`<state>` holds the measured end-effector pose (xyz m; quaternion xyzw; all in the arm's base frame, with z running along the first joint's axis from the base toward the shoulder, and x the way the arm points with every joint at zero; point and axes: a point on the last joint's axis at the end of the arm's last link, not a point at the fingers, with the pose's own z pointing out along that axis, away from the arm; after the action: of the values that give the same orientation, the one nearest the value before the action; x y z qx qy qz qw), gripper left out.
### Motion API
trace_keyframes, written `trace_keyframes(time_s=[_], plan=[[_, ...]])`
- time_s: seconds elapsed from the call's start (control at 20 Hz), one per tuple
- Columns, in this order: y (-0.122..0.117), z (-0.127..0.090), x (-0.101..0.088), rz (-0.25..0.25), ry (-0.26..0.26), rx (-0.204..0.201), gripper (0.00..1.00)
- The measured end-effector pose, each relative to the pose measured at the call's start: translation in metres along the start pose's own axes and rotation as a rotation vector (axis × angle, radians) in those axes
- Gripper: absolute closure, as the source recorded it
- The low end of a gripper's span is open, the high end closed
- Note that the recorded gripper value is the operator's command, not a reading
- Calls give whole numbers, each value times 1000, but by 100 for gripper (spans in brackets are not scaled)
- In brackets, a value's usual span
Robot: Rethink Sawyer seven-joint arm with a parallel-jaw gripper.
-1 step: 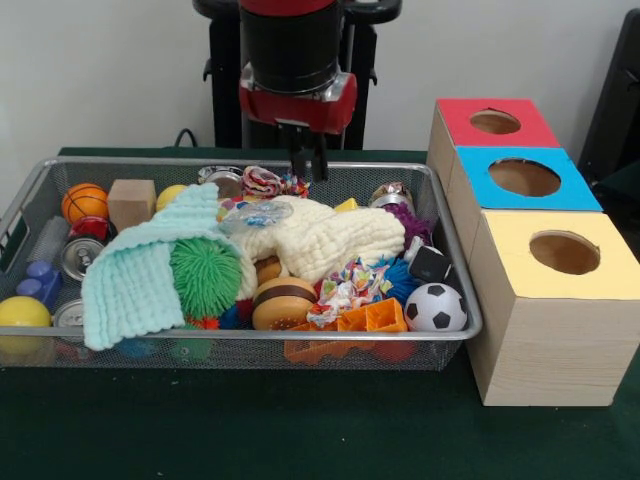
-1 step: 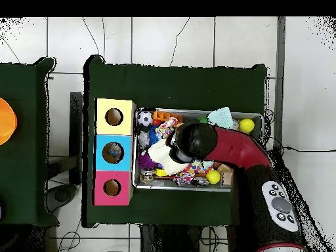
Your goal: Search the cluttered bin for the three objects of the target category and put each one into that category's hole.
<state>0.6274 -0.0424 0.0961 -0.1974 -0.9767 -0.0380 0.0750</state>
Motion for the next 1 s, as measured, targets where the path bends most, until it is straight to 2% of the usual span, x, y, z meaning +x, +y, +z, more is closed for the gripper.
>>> trace_keyframes(time_s=[0.35, 0.65, 1.0], plan=[[-21, 17, -4, 33, -21, 14, 0], [-33, 20, -7, 52, -47, 22, 0], [-51, 20, -17, 82, -100, 11, 0]])
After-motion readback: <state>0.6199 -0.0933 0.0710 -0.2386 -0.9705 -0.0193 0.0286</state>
